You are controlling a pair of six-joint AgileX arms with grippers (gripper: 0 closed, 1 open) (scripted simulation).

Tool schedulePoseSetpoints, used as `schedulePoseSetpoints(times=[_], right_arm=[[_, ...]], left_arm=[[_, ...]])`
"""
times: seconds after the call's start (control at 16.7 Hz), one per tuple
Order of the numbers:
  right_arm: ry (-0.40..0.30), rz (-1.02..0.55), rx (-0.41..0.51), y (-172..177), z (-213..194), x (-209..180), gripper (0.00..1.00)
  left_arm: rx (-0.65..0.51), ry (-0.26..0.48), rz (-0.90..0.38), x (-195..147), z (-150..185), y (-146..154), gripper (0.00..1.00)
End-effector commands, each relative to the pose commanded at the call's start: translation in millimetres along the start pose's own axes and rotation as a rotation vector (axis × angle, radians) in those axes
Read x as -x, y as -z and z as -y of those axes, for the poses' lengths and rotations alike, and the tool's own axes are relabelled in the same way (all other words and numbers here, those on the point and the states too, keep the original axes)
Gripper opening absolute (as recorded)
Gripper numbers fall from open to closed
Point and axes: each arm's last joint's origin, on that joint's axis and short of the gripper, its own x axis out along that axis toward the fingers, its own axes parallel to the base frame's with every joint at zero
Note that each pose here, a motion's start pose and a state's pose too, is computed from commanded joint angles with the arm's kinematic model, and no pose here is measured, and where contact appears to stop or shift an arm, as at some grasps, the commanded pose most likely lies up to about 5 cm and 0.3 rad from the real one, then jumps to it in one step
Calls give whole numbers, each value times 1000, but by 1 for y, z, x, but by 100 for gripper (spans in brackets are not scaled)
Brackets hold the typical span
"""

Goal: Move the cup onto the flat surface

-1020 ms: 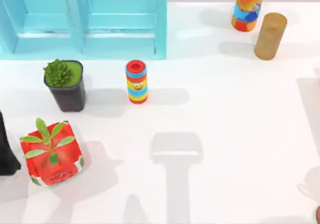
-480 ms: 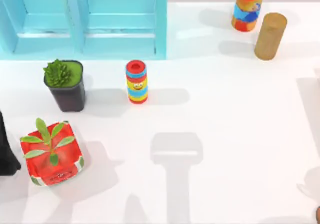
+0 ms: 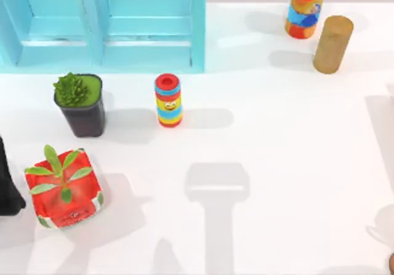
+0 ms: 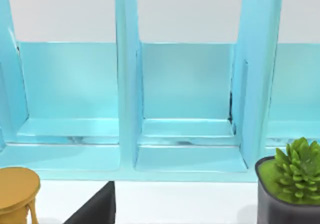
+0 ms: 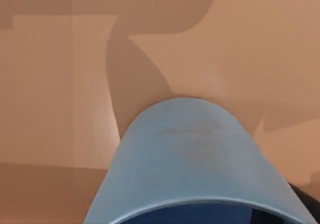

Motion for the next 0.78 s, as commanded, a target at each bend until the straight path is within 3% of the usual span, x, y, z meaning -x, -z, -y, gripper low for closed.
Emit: schedulePoseSetpoints(times=[0.36,0.78], right_arm=[[12,11,9,-3,-2,4,0],[74,108,106,-37,-52,60,0]], left_arm=[[0,0,0,0,0,0,100],[0,0,0,0,0,0,100]])
